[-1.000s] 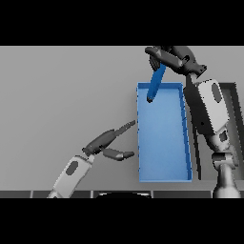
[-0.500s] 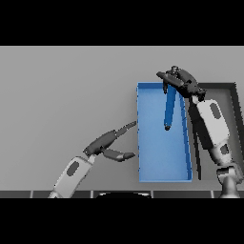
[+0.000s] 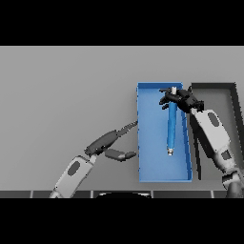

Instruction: Pick up the blue pipe and place it into the blue bin.

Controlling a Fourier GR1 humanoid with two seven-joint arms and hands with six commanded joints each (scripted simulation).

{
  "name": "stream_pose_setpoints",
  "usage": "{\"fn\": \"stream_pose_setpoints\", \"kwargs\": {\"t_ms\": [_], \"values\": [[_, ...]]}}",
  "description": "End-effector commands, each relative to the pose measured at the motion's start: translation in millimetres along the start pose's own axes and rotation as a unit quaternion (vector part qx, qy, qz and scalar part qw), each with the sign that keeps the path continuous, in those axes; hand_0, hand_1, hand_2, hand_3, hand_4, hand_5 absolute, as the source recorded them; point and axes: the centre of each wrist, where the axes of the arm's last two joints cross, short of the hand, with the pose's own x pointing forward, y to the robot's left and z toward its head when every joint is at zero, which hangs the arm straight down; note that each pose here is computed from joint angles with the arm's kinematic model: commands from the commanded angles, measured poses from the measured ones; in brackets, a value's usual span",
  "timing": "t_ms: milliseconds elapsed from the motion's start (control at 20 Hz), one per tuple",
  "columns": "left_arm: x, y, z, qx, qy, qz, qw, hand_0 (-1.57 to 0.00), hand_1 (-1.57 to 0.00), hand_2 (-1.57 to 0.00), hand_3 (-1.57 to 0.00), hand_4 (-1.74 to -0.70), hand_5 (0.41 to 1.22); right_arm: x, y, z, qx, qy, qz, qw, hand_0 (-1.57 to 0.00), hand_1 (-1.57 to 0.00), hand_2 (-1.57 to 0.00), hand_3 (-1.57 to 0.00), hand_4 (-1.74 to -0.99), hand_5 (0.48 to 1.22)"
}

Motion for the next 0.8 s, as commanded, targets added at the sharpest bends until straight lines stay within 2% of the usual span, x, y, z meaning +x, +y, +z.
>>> {"fn": "stream_pose_setpoints", "kwargs": {"t_ms": [0, 50, 100, 200, 350, 500, 550, 600, 750], "values": [[0.1, 0.2, 1.3, 0.0, -0.005, 0.001, 1.0, 0.0, 0.0, 0.0, 0.0, -0.88, 0.497, -2.3, -2.2, -3.3, 0.0, 0.013, -0.004, 1.0, -0.64, -0.62, -0.6, -0.39, -1.334, 1.135], [0.1, 1.1, 1.3, 0.002, -0.005, 0.001, 1.0, 0.0, 0.0, 0.0, 0.0, -0.88, 0.497, -4.3, -3.3, -4.8, 0.007, 0.024, 0.001, 1.0, -0.51, -0.5, -0.48, -0.31, -1.296, 1.152], [0.1, -0.1, -1.6, 0.002, -0.003, 0.001, 1.0, 0.0, 0.0, 0.0, 0.0, -0.88, 0.496, -6.2, -1.8, -8.4, 0.02, 0.042, 0.016, 0.999, -0.41, -0.4, -0.38, -0.25, -1.264, 1.108], [1.5, 2.7, -0.6, 0.005, -0.005, -0.002, 1.0, 0.0, 0.0, 0.0, 0.0, -0.88, 0.493, -5.8, 5.1, -6.3, 0.033, 0.055, 0.078, 0.995, -0.26, -0.25, -0.24, -0.16, -1.202, 1.013], [-1.9, 0.4, 2.4, 0.0, -0.008, 0.002, 1.0, 0.0, 0.0, 0.0, 0.0, -0.88, 0.488, -6.9, 5.0, -1.5, 0.031, 0.056, 0.126, 0.99, -0.13, -0.13, -0.12, -0.08, -1.15, 0.914], [0.8, 1.0, -1.3, 0.003, -0.002, -0.001, 1.0, 0.0, 0.0, 0.0, 0.0, -0.88, 0.48, -8.0, 9.4, -4.5, 0.03, 0.061, 0.153, 0.986, -0.07, -0.07, -0.06, -0.04, -1.131, 0.829], [-1.5, 2.4, 0.2, 0.005, 0.002, -0.001, 1.0, 0.0, 0.0, 0.0, 0.0, -0.88, 0.478, -6.7, 9.9, -6.1, 0.028, 0.055, 0.157, 0.986, -0.19, -0.09, -0.05, -0.03, -1.131, 0.809], [0.1, 1.1, -0.3, 0.002, -0.003, 0.0, 1.0, 0.0, 0.0, 0.0, 0.0, -0.88, 0.476, -7.4, 9.6, -6.0, 0.028, 0.056, 0.154, 0.986, -0.38, -0.18, -0.08, -0.03, -1.144, 0.792], [-0.1, -3.6, 0.9, 0.002, -0.005, -0.001, 1.0, 0.0, 0.0, 0.0, 0.0, -0.88, 0.473, -6.9, 8.6, -7.3, 0.04, 0.05, 0.153, 0.986, -0.19, -0.09, -0.04, -0.01, -1.156, 0.79]]}}
